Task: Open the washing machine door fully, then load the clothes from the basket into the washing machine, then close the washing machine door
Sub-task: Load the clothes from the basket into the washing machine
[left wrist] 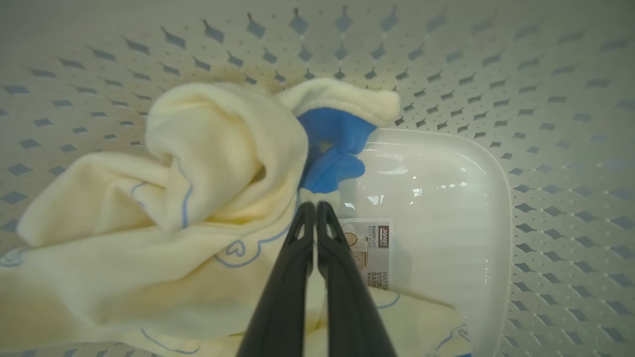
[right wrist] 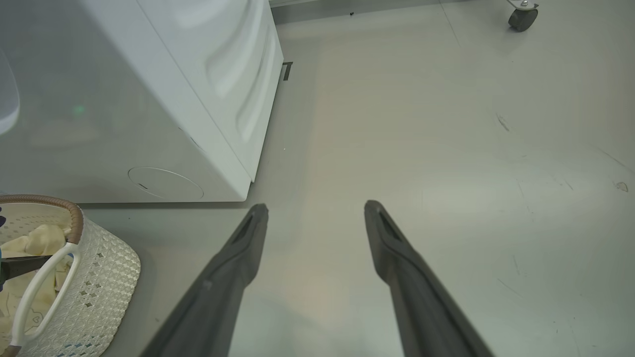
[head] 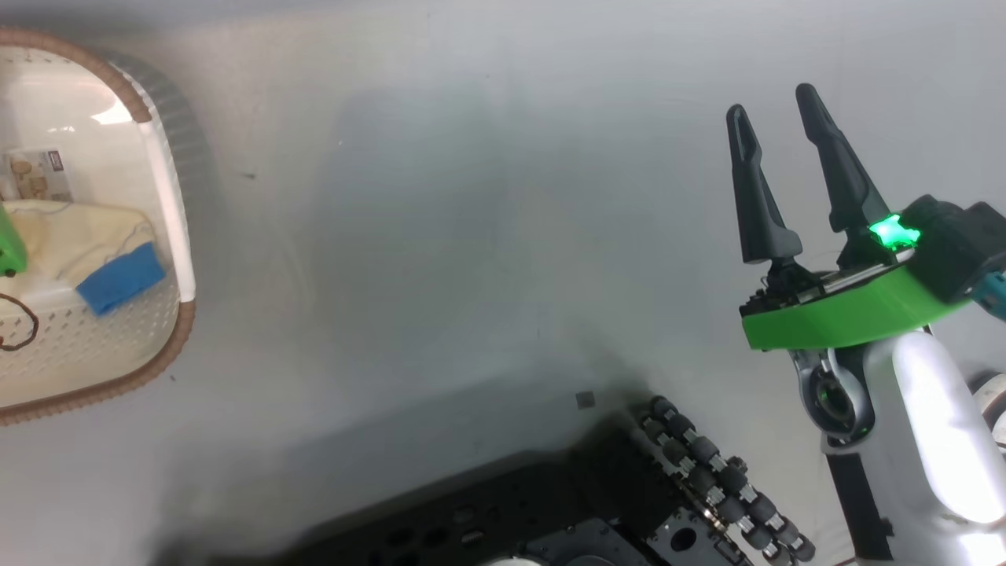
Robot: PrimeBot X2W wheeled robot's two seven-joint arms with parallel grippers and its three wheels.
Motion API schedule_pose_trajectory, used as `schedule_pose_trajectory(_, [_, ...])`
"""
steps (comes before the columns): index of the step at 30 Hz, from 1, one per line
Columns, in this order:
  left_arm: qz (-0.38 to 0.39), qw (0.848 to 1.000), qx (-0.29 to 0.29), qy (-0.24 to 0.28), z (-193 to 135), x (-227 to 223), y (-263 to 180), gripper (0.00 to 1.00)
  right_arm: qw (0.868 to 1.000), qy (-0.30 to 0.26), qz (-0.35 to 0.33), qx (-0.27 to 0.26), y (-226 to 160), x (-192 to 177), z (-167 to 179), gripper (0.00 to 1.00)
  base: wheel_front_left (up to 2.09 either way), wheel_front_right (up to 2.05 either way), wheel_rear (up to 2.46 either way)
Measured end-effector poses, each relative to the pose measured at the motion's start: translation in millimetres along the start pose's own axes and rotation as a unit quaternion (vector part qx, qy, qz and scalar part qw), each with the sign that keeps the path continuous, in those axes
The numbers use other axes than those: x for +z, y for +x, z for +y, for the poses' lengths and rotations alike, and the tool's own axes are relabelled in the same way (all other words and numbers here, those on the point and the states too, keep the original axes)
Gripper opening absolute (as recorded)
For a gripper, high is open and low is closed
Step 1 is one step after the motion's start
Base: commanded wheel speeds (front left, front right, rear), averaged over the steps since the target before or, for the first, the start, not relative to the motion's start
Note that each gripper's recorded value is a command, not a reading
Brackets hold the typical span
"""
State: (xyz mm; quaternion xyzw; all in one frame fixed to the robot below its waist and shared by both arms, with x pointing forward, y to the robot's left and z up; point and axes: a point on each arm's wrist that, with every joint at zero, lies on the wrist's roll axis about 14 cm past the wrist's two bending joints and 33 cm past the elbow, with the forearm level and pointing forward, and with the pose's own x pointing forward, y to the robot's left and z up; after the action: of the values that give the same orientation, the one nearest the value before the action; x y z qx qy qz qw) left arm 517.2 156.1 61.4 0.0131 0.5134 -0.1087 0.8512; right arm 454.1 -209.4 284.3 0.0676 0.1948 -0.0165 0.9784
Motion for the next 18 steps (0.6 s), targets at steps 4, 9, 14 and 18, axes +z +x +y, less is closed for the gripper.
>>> schedule_pose_trajectory(4, [-0.048,0.999,0.004,-0.018,1.2,23.1,-5.9,0.00,1.000,0.002,-0.019,0.004,2.8,14.9,2.1,1.00,0.00,0.00,0.00])
schedule_pose_trajectory(9, [-0.086,0.996,0.006,-0.026,3.0,40.3,-17.7,0.00,0.999,0.005,-0.042,0.012,4.9,34.4,6.6,1.00,0.00,0.00,0.00])
schedule_pose_trajectory(14, [-0.124,0.992,0.001,-0.030,0.5,61.8,-40.7,0.00,0.998,0.007,-0.060,0.017,0.9,51.8,10.9,1.00,0.00,0.00,0.00])
schedule_pose_trajectory(18, [-0.178,0.983,-0.004,-0.047,-1.1,92.9,-66.6,0.00,0.997,0.009,-0.077,0.026,-3.5,66.9,17.8,1.00,0.00,0.00,0.00])
